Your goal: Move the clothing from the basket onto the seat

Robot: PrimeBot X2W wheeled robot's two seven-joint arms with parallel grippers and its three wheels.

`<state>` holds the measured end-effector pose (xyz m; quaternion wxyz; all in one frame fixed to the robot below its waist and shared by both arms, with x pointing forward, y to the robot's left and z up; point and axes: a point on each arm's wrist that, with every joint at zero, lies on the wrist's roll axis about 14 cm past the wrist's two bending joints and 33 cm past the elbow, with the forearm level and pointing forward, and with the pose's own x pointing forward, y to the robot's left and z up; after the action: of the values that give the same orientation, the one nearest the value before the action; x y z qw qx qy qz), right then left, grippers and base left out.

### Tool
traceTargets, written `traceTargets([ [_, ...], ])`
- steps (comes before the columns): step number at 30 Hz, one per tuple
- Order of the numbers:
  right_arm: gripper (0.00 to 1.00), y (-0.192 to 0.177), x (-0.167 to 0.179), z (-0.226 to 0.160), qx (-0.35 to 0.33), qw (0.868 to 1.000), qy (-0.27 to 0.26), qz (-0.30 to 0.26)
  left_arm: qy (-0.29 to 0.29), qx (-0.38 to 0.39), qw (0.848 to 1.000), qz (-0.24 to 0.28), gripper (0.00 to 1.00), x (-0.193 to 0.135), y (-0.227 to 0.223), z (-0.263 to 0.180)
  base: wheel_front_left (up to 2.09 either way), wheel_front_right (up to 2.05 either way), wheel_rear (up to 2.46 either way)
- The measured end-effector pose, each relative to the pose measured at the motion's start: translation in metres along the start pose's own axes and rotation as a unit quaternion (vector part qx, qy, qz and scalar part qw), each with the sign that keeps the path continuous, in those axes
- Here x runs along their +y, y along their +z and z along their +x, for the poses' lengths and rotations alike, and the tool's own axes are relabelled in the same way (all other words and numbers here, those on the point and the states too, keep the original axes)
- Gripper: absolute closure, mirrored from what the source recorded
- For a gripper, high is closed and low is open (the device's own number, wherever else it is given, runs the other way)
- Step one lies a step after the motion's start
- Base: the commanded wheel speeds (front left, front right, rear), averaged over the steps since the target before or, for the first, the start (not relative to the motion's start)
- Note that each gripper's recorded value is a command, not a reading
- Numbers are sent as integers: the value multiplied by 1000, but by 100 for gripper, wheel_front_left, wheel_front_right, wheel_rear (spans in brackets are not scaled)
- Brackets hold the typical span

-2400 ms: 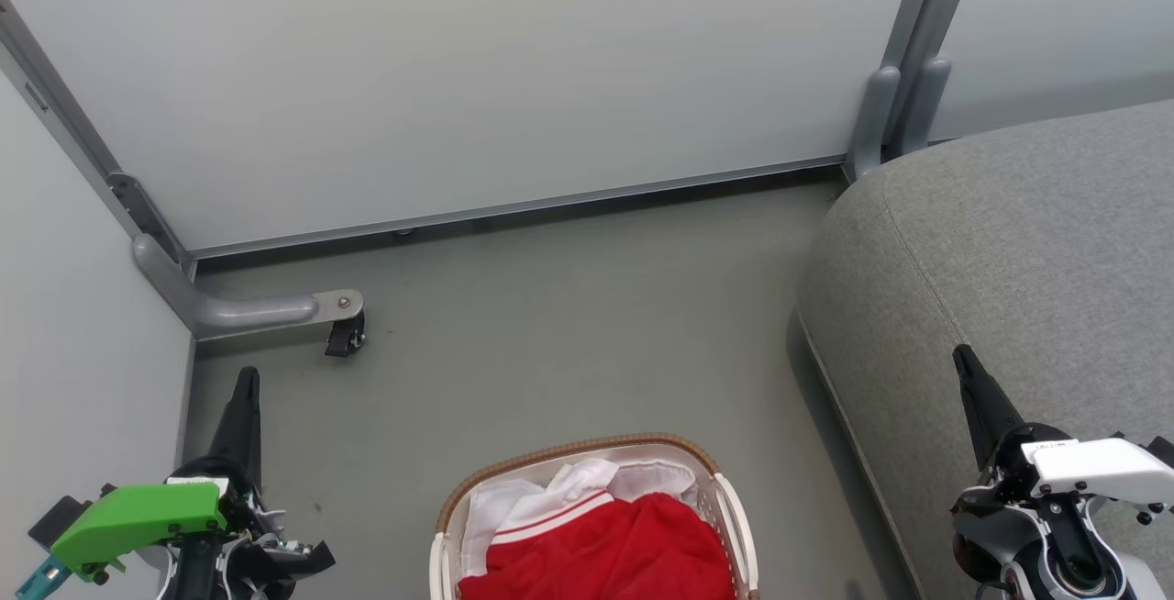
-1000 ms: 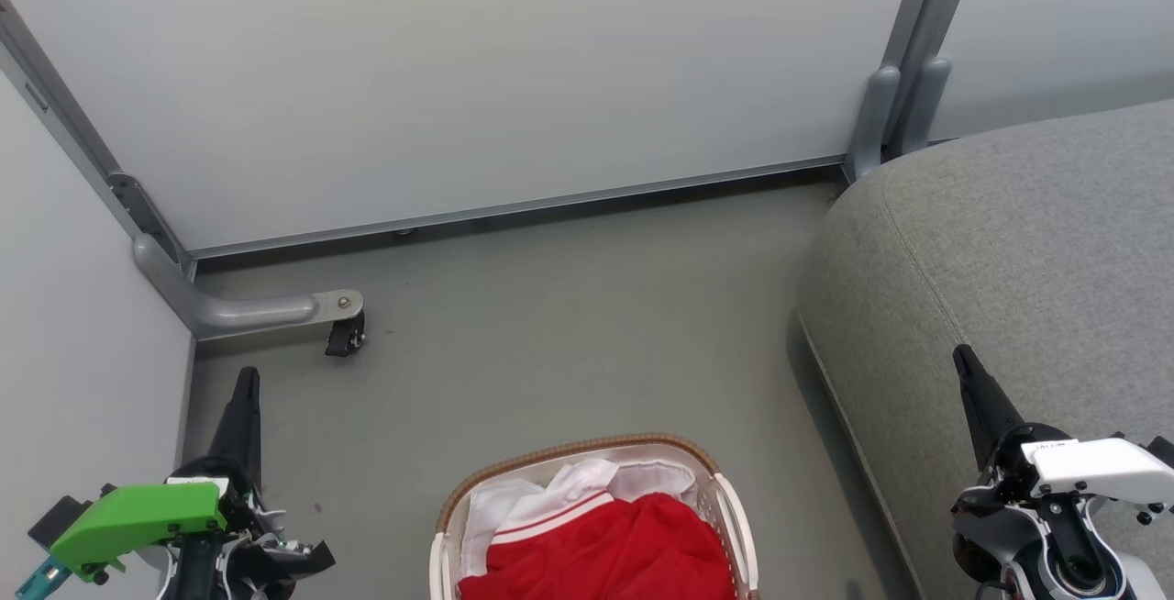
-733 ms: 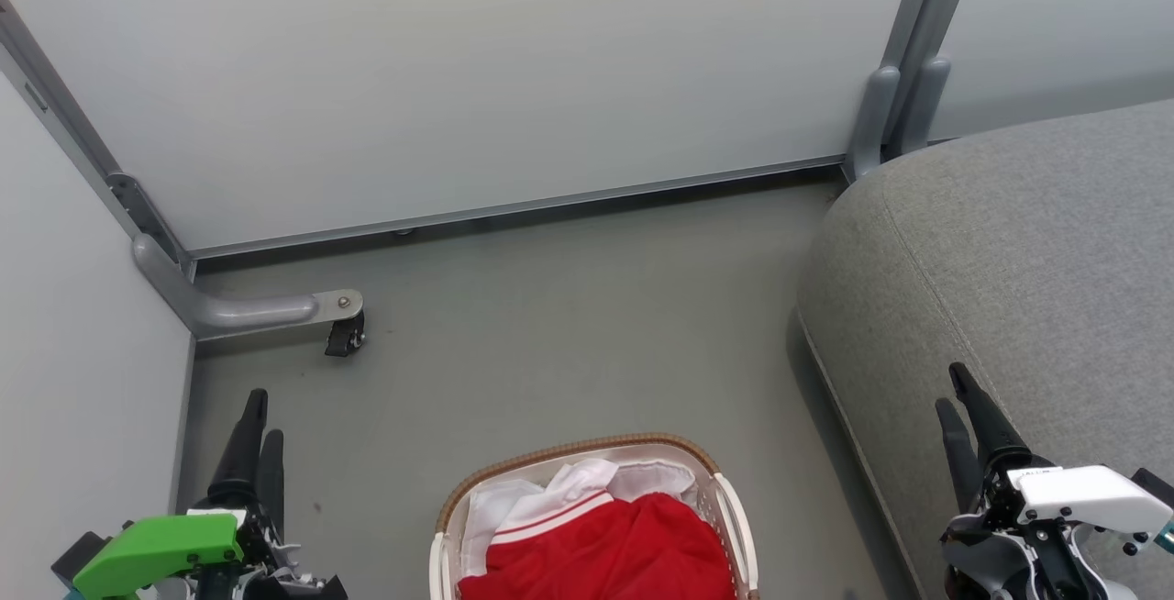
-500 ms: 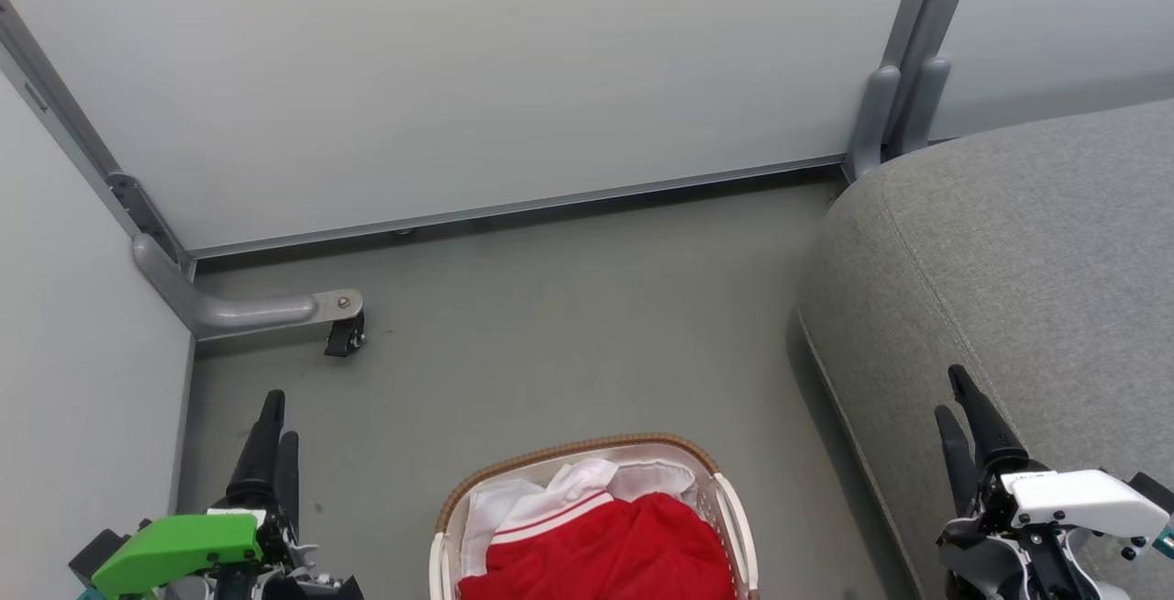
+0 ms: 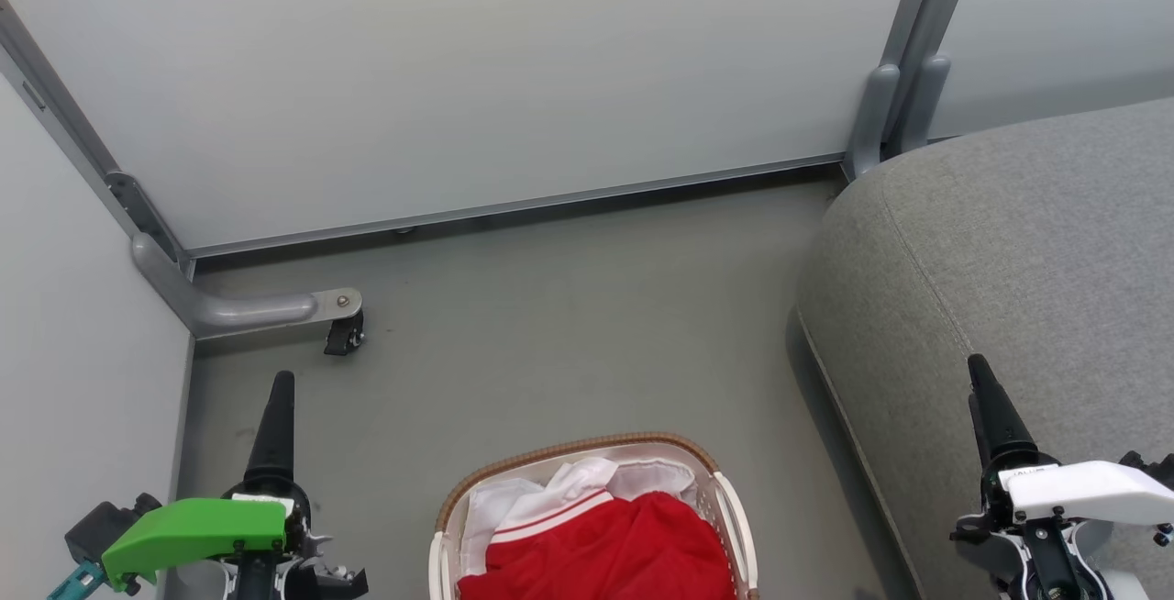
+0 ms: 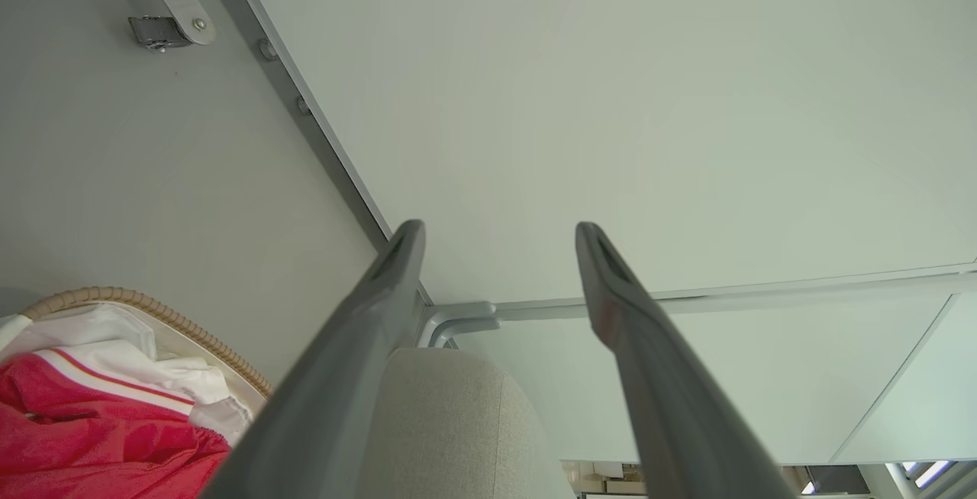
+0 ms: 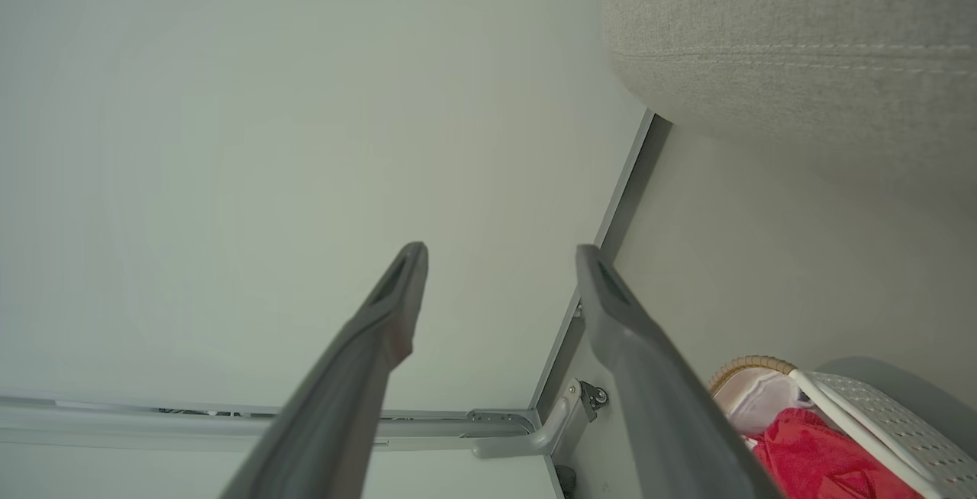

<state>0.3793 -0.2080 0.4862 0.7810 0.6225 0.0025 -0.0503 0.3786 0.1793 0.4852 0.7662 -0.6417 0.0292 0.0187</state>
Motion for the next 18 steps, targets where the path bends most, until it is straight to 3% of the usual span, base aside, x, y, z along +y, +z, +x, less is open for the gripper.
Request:
traceTargets([
  [8, 0, 7, 15, 2, -15, 995, 22, -91, -21, 2, 995, 98, 0, -14, -4, 2, 0, 0, 0],
  [18, 0, 0, 26, 1, -10, 973, 44, -228, -25, 8, 980, 199, 0, -19, -14, 3, 0, 0, 0],
])
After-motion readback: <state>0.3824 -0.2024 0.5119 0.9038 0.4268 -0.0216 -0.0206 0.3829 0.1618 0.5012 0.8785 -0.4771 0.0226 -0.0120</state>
